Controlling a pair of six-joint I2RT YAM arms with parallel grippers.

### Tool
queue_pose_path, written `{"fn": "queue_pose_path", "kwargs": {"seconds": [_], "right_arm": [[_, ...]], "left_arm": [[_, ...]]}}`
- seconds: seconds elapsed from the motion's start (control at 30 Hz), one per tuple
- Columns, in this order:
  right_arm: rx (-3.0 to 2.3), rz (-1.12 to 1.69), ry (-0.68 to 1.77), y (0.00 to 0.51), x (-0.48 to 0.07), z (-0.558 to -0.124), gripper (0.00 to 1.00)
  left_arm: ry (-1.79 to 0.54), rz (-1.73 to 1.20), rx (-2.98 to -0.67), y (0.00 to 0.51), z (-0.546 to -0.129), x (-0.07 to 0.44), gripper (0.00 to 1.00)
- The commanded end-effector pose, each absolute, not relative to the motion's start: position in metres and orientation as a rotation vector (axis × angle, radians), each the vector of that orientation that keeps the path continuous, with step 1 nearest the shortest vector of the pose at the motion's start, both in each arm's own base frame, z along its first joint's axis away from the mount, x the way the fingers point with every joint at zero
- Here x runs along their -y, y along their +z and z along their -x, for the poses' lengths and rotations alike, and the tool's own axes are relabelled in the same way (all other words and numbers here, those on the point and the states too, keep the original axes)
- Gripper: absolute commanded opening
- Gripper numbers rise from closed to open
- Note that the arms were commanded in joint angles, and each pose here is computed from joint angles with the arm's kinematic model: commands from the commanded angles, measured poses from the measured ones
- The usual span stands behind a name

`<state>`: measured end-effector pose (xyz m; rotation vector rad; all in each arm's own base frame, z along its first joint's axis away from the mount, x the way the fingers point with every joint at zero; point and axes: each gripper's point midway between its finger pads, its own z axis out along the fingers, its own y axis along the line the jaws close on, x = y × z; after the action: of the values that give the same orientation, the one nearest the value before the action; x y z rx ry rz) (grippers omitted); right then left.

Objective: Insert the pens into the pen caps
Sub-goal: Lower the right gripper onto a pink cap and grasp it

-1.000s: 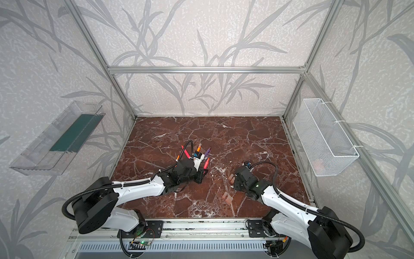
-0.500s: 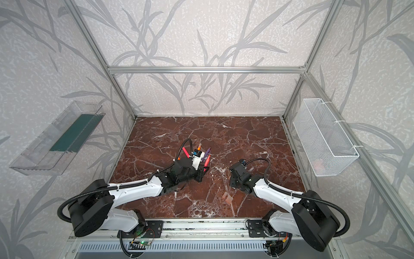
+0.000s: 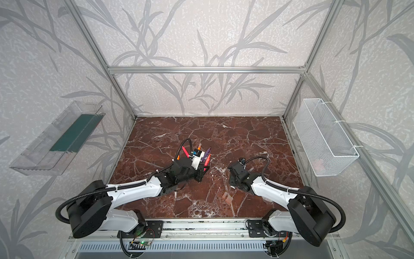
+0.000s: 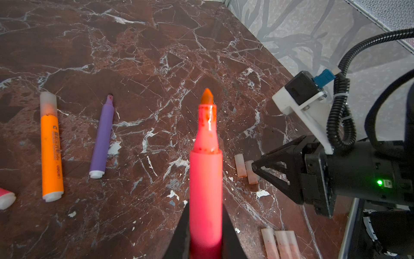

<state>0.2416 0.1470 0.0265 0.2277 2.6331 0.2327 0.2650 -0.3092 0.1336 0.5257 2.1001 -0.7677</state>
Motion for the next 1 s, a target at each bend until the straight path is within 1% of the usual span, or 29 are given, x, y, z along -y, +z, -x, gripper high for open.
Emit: {"fn": "queue_pose_path", "kwargs": {"seconds": [0.0,0.2,0.4,0.63,0.97], "right_arm": [[-2.637,-0.219,0.195,0.026,-0.148,-0.246,0.32],[-2.651,-0.229,0.167,0.020,-0.145,-0.245,0.28],[-2.646,-0.237,0.150,0.020,-0.140,-0.243,0.19],[-2.647,-0.239,0.143,0.018,-0.140,-0.242,0.12],[-2.627,-0.257,0.155,0.022,-0.138,-0.242,0.04]], "left_arm": [[-0.766,-0.534,-2.075,0.138,-0.265,0.309,0.00],[-0.749,-0.529,-2.072,0.139,-0.265,0.306,0.00],[-0.737,-0.522,-2.077,0.137,-0.266,0.304,0.00],[-0.725,-0.510,-2.072,0.137,-0.267,0.301,0.00],[-0.728,-0.502,-2.055,0.141,-0.266,0.298,0.00]]}}
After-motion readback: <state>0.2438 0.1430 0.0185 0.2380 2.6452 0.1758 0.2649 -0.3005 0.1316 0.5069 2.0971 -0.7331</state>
